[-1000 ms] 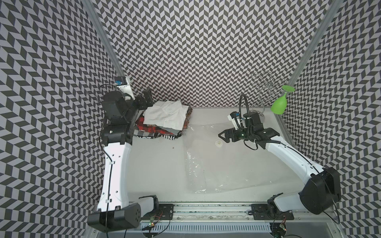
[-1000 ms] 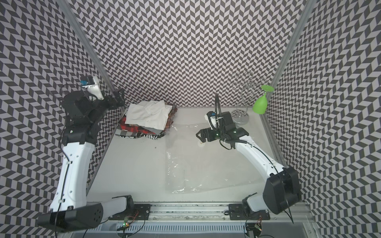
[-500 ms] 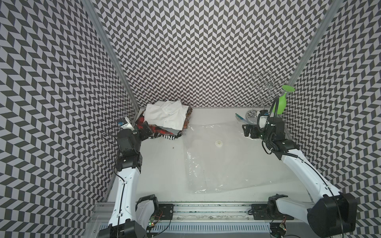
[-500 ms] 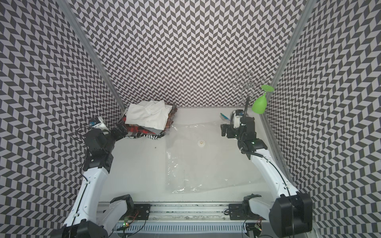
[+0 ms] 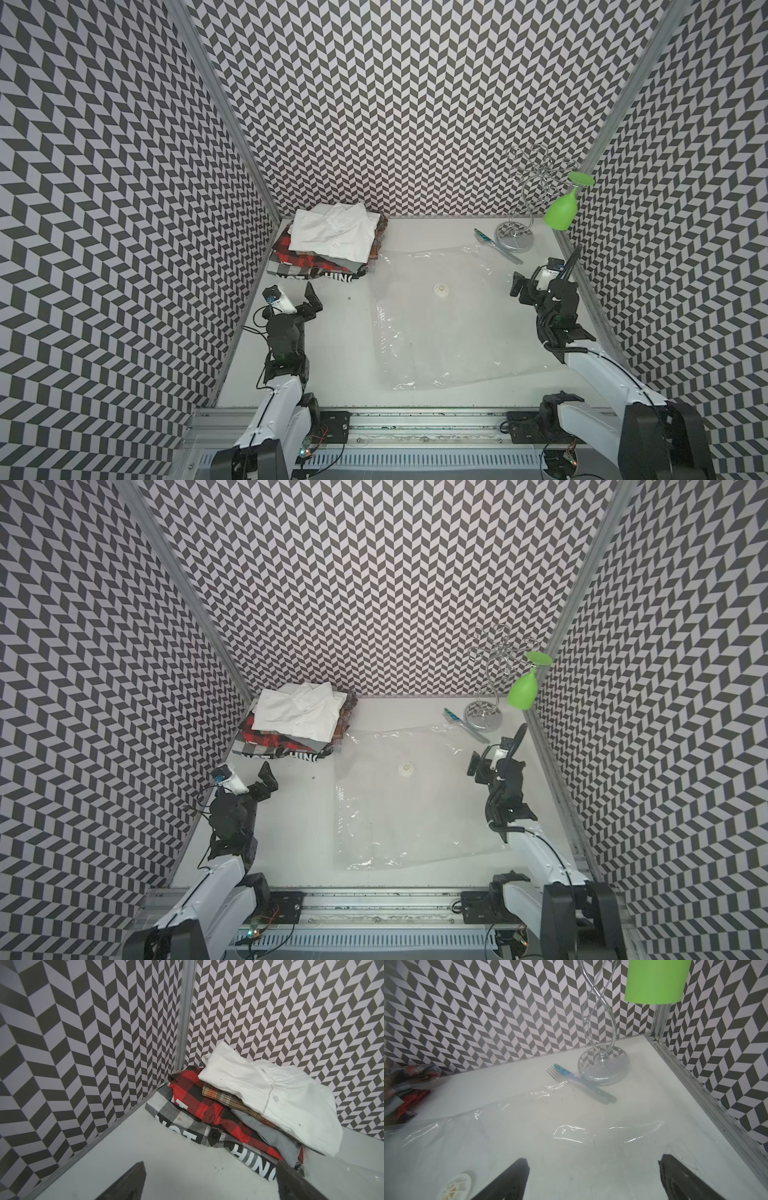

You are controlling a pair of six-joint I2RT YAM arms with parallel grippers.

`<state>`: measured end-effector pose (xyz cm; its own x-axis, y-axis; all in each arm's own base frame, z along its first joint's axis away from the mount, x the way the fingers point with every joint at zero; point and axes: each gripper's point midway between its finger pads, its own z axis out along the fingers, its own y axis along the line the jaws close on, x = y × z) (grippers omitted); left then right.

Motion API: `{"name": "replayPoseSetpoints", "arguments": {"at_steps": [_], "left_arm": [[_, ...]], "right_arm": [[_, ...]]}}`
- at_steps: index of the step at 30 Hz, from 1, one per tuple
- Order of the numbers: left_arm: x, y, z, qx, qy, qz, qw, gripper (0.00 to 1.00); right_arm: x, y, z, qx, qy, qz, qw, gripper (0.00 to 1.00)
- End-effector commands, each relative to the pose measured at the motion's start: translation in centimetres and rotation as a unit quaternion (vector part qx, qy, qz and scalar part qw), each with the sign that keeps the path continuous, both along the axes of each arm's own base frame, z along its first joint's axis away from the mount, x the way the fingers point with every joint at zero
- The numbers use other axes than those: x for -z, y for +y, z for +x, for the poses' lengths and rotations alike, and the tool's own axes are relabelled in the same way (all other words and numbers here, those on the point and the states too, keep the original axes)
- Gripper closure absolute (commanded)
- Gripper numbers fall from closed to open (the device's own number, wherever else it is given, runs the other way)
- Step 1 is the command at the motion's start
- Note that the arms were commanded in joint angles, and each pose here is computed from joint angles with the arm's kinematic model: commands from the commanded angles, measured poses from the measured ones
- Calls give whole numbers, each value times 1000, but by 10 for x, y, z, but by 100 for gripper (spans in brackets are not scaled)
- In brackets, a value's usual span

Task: Take the shirt out of the vacuum bag
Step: Reset both arms

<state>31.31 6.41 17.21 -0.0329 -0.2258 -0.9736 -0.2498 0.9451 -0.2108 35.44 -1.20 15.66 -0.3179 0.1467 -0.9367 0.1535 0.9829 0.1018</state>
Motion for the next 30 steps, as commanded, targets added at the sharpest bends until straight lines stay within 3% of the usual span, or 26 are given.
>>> {"name": "replayPoseSetpoints", "arguments": {"at_steps": [1, 4, 9, 13, 14, 15, 20, 22, 30], "left_arm": [[-21, -5, 14, 14, -60, 27, 998, 1], [1, -22, 31, 46, -32, 41, 998, 1], [5, -31, 49, 54, -42, 65, 996, 1], [14, -54, 57, 110, -55, 96, 988, 1], [20, -57, 60, 121, -36, 97, 987, 1], [25, -57, 64, 124, -13, 89, 988, 1], [26, -57, 70, 125, -9, 90, 988, 1], [23, -57, 69, 124, -23, 93, 988, 1], [25, -59, 69, 125, -14, 96, 987, 1]], "right_arm": [[-34, -14, 6, 38, -95, -19, 995, 0], [-33, -18, -2, 44, -120, -40, 991, 0], [-34, -22, -3, 54, -158, -40, 985, 0], [-14, -22, -3, 56, -157, -37, 985, 0], [-15, -21, -1, 51, -163, -36, 985, 0], [-15, -16, 3, 38, -164, -35, 985, 0], [1, -2, 28, 2, -157, -39, 987, 0], [-6, 0, 23, 22, -184, -49, 981, 0], [-2, -1, 22, 22, -175, -48, 983, 0]]}}
